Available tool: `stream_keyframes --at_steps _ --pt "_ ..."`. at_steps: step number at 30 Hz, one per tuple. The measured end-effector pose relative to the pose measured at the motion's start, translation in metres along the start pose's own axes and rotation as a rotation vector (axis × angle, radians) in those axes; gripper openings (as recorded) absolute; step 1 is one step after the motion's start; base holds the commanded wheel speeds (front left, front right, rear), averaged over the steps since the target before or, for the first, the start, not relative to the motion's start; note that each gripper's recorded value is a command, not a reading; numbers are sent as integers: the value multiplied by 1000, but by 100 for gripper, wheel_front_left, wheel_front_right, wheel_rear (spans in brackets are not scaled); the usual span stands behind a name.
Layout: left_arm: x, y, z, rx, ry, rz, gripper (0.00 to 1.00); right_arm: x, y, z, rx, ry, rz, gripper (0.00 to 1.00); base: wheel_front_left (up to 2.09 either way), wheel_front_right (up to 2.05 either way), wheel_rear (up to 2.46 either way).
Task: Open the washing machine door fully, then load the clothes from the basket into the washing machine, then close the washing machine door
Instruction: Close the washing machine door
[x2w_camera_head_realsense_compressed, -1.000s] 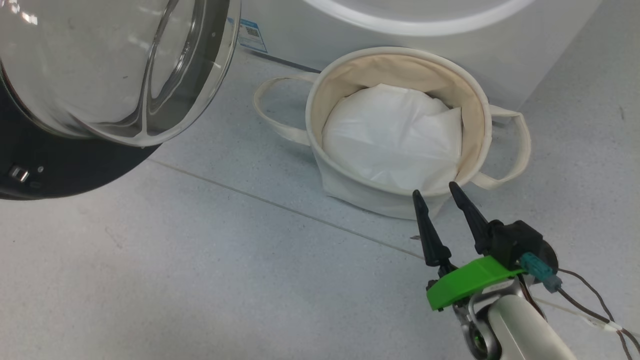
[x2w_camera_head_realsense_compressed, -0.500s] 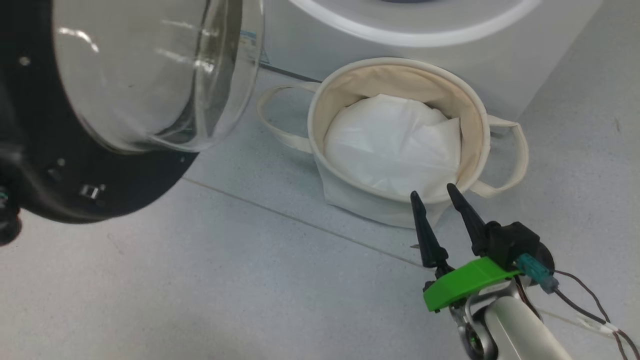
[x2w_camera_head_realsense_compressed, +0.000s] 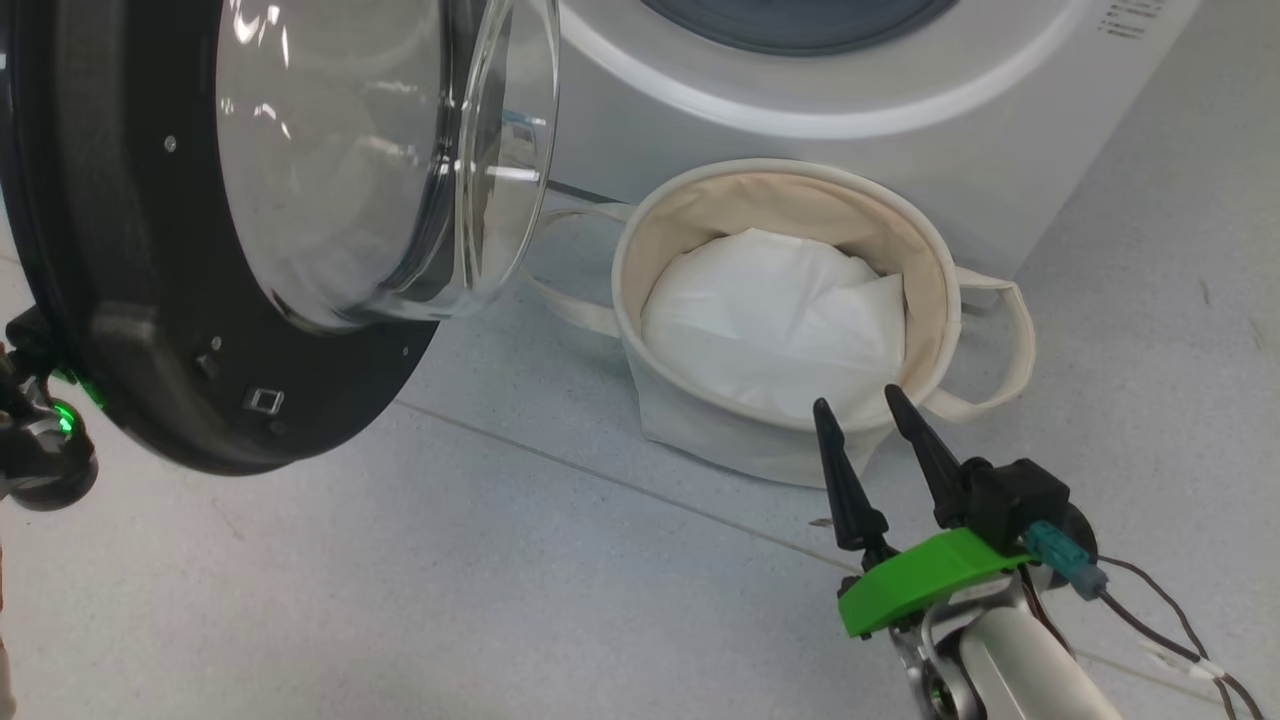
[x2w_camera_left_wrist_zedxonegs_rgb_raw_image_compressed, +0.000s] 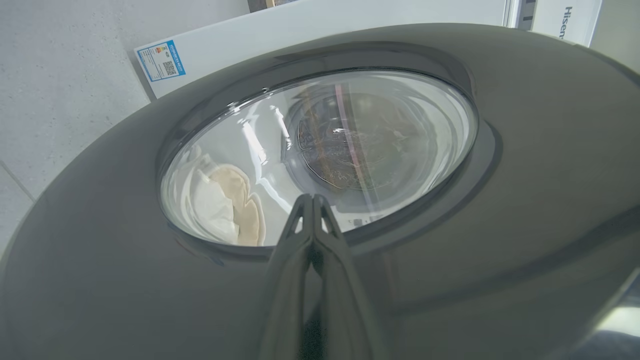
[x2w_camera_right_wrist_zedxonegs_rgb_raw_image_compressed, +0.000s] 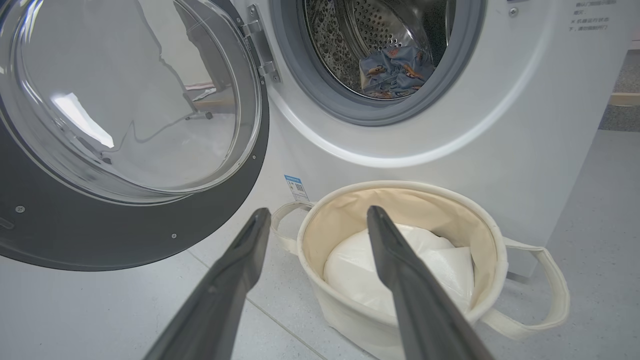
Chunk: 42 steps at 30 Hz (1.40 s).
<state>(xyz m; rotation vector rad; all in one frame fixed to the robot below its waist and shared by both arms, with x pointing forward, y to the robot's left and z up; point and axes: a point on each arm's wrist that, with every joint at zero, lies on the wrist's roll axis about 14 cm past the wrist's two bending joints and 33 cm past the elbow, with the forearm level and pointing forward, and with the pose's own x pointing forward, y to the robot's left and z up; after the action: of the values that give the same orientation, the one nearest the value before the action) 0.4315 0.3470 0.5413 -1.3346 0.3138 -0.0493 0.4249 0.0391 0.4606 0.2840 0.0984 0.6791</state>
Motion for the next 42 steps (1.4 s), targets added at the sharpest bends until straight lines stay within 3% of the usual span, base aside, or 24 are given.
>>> stream_keyframes --at_steps 17,30,42 --pt "13 -16 -50 11 188 -19 0 -1 -5 -1 47 -3 -22 100 0 0 0" --pt "26 -55 -124 22 402 -146 0 -11 -10 15 46 -40 -52 100 0 0 0" --pt "80 -81 -203 -52 565 -254 0 -41 -50 30 41 -83 -194 100 0 0 0"
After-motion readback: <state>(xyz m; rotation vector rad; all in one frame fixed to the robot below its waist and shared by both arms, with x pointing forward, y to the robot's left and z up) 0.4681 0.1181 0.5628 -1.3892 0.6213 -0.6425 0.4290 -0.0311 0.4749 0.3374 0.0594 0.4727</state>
